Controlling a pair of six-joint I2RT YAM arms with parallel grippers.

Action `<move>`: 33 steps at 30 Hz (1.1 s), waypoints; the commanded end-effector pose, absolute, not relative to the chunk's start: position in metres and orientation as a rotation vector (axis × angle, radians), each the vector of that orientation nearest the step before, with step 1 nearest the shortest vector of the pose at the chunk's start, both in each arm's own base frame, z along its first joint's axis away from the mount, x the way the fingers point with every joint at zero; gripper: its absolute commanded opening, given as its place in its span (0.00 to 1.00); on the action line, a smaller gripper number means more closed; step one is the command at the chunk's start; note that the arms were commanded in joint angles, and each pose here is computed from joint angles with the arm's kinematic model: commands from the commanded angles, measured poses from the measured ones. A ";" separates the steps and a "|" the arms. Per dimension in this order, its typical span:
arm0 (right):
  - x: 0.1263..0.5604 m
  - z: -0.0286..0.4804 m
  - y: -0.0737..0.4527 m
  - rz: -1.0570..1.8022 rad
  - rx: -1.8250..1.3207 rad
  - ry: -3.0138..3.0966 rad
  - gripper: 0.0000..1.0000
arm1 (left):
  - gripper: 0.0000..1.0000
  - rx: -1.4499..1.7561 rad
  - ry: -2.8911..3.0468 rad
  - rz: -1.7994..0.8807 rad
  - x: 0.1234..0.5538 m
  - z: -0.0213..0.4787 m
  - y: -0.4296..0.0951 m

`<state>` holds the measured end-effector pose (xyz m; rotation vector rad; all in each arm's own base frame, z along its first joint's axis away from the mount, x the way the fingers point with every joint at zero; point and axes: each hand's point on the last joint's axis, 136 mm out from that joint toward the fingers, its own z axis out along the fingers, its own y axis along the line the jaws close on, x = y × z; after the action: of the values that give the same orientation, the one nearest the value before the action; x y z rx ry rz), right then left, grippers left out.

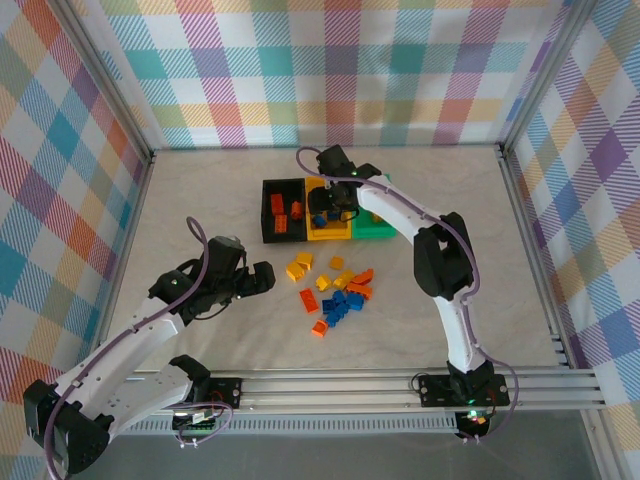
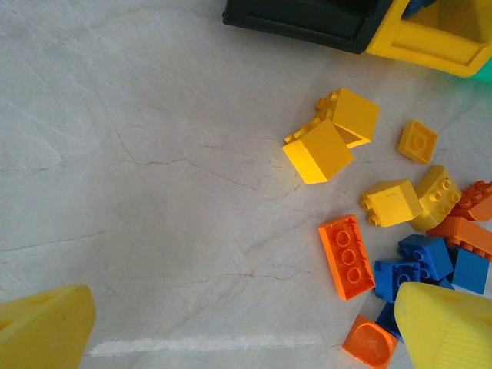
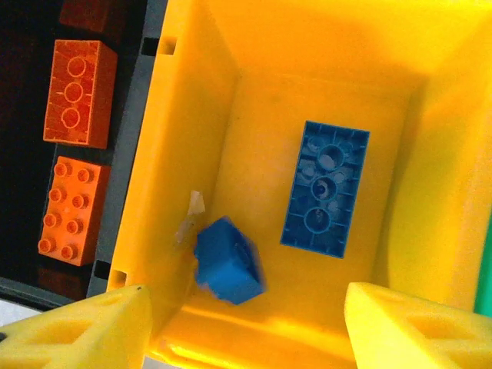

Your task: Sort the legos into containers by color

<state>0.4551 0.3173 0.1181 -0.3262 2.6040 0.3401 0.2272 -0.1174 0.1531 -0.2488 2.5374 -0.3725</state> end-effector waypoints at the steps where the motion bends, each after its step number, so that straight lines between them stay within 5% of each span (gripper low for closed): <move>1: 0.450 0.156 0.305 0.321 -0.307 2.543 0.68 | 1.00 -0.248 2.553 -0.381 0.227 0.148 -0.116; 17: 0.479 0.115 0.250 0.197 -0.060 2.657 0.60 | 1.00 -0.257 2.560 -0.416 0.226 0.147 -0.118; 33: 0.469 0.081 0.246 0.129 0.003 2.764 0.31 | 1.00 -0.271 2.531 -0.448 0.225 0.152 -0.118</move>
<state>0.4797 0.2491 0.0882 -0.0267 2.7204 0.1700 0.2273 -0.1202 0.1522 -0.2600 2.5351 -0.4320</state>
